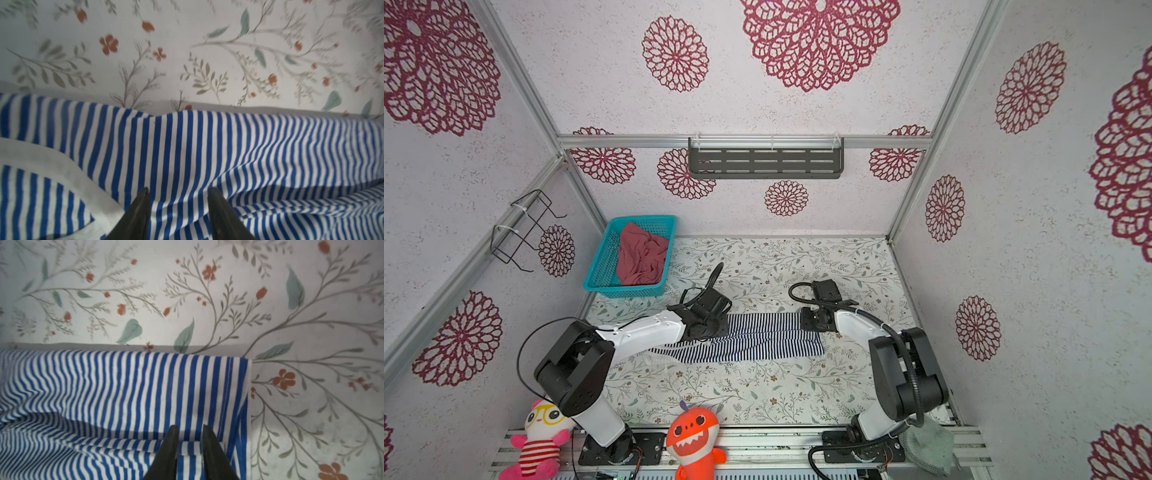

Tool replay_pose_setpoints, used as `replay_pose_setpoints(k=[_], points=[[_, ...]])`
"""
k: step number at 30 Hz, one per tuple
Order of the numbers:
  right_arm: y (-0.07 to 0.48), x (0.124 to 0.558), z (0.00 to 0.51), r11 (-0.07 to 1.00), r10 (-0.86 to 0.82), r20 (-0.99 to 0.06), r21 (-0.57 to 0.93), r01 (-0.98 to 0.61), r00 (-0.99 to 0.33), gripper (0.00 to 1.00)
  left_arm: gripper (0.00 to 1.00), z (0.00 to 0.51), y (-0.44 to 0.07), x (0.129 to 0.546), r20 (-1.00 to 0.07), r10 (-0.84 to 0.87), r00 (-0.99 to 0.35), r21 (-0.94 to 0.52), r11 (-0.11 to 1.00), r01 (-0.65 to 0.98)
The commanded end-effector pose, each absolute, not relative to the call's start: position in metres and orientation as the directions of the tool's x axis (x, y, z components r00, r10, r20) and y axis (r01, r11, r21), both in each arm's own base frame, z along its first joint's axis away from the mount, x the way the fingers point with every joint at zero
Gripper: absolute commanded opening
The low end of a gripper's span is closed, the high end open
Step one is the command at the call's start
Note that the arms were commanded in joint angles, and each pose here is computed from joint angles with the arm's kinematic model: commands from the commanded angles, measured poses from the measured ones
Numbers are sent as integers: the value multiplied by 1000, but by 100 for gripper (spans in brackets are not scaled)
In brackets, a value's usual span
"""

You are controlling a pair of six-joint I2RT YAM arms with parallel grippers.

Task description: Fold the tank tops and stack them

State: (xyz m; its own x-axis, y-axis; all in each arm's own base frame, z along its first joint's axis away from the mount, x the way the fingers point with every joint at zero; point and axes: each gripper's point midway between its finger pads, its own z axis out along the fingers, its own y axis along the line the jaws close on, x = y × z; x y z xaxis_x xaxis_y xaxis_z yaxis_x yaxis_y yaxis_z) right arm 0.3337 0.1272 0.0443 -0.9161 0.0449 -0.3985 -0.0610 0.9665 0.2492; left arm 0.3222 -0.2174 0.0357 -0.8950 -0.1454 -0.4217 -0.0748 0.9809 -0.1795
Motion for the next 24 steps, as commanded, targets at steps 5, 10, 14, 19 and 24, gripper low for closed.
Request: replay_pose_setpoints(k=[5,10,14,19,24], points=[[76,301,25,991,125,-335,87,101,-934,20,57,15,-202,284,-313,-118,-942,-153,985,-73],[59,314,61,993,115,-421,45,105,-900,23,65,43,-193,290,-348,-68,-935,-113,993,-30],[97,330,101,996,25,-500,83,-19,-866,23,65,69,-208,306,-387,-58,-920,-152,988,1],[168,337,89,971,-30,-465,195,-136,-885,20,63,60,-231,322,-381,-75,-922,-213,977,9],[197,328,58,963,-74,-396,210,-169,-915,18,63,33,-226,313,-332,-87,-939,-198,980,-21]])
